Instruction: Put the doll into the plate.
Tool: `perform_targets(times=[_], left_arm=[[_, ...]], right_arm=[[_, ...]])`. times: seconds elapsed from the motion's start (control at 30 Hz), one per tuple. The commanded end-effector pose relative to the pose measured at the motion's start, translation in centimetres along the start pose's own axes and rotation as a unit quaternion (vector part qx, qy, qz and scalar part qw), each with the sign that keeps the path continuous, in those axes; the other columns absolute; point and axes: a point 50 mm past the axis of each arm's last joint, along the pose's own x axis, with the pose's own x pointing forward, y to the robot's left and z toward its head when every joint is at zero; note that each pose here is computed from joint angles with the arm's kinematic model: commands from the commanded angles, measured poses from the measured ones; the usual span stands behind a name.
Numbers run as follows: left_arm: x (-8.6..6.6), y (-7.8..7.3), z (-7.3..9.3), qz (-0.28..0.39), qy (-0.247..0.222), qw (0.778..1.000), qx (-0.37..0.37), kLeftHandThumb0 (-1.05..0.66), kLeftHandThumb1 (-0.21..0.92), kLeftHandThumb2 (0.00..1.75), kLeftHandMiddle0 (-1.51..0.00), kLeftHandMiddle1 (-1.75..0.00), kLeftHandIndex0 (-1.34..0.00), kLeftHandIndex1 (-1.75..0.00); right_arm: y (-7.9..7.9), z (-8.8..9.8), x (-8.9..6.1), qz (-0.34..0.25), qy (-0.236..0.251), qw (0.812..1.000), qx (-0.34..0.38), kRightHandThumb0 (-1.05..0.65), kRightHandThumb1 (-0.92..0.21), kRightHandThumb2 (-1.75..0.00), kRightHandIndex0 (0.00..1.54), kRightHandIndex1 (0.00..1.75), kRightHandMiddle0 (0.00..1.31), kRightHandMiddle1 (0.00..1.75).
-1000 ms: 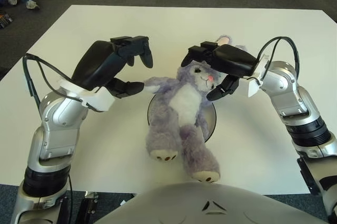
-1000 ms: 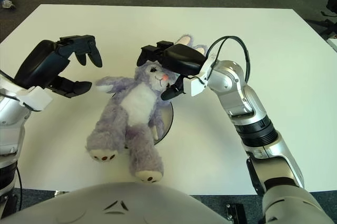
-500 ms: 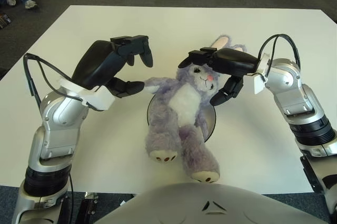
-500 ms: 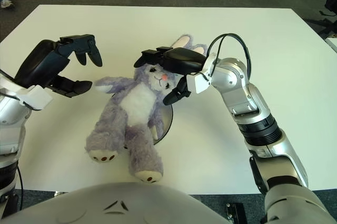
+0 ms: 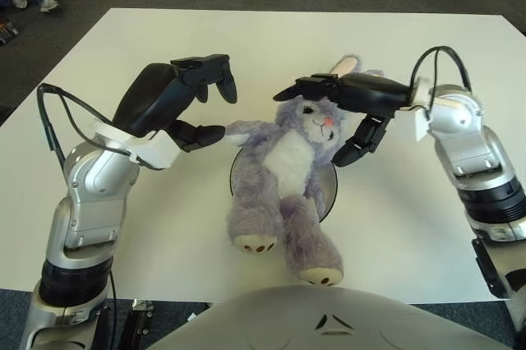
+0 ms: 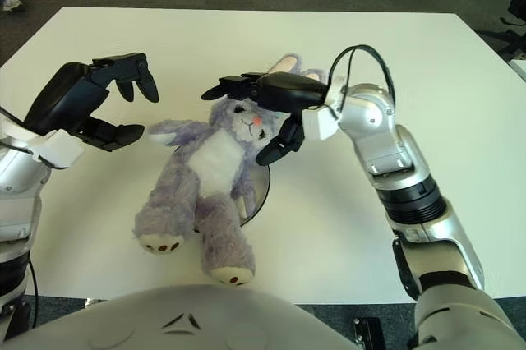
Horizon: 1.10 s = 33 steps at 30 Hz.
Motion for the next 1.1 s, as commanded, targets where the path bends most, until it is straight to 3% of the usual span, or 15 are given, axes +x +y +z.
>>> perform_targets(times=[0.0, 0.17, 0.3, 0.53, 0.83, 0.9, 1.0, 1.07], left_arm=[[0.2, 0.2, 0.1, 0.015, 0.009, 1.000, 0.002, -0.01, 0.16, 1.43, -0.72, -1.75, -0.62, -1.53], [0.4, 0.3, -0.3, 0.023, 0.034, 0.999, -0.004, -0.01, 0.13, 1.45, -0.75, -1.75, -0.65, -1.50], [0.7, 0.4, -0.5, 0.042, 0.053, 0.997, -0.022, -0.01, 0.14, 1.51, -0.65, -1.75, -0.63, -1.69], [1.1, 0.3, -0.8, 0.073, 0.071, 0.993, -0.064, -0.01, 0.13, 1.53, -0.64, -1.75, -0.63, -1.74], [1.8, 0.4, -1.7, 0.088, 0.081, 0.989, -0.092, -0.01, 0.12, 1.54, -0.64, -1.75, -0.63, -1.74], [1.9, 0.4, -2.0, 0.089, 0.083, 0.988, -0.096, -0.01, 0.12, 1.54, -0.64, -1.75, -0.63, -1.74], [1.9, 0.4, -2.6, 0.086, 0.092, 0.987, -0.100, -0.01, 0.12, 1.54, -0.65, -1.75, -0.63, -1.74], [2.1, 0.4, -2.6, 0.095, 0.087, 0.986, -0.103, -0.01, 0.12, 1.55, -0.65, -1.75, -0.63, -1.74]], right_arm=[[-1.9, 0.2, -1.2, -0.023, 0.029, 0.998, -0.043, -0.66, -0.63, -0.71, 0.11, 0.16, 0.00, 0.35], [-2.0, 0.3, -1.4, -0.046, 0.063, 0.996, -0.052, -0.63, -0.57, -0.73, 0.13, 0.15, 0.00, 0.43], [-2.2, 0.2, -1.4, -0.078, 0.086, 0.991, -0.062, -0.61, -0.47, -0.78, 0.18, 0.15, 0.00, 0.54], [-2.6, -0.3, -1.7, -0.129, 0.123, 0.982, -0.056, -0.60, -0.38, -0.84, 0.26, 0.20, 0.00, 0.65], [-3.1, -0.9, -2.1, -0.149, 0.163, 0.974, -0.056, -0.61, -0.37, -0.86, 0.30, 0.50, 0.00, 0.73], [-3.3, -1.0, -2.0, -0.156, 0.168, 0.971, -0.060, -0.62, -0.38, -0.86, 0.33, 0.73, 0.00, 0.74], [-3.5, -1.2, -2.0, -0.164, 0.176, 0.968, -0.069, -0.63, -0.37, -0.86, 0.45, 1.25, 0.00, 0.75], [-3.6, -1.4, -2.0, -0.170, 0.181, 0.966, -0.074, -0.63, -0.37, -0.86, 0.51, 1.43, 0.00, 0.76]])
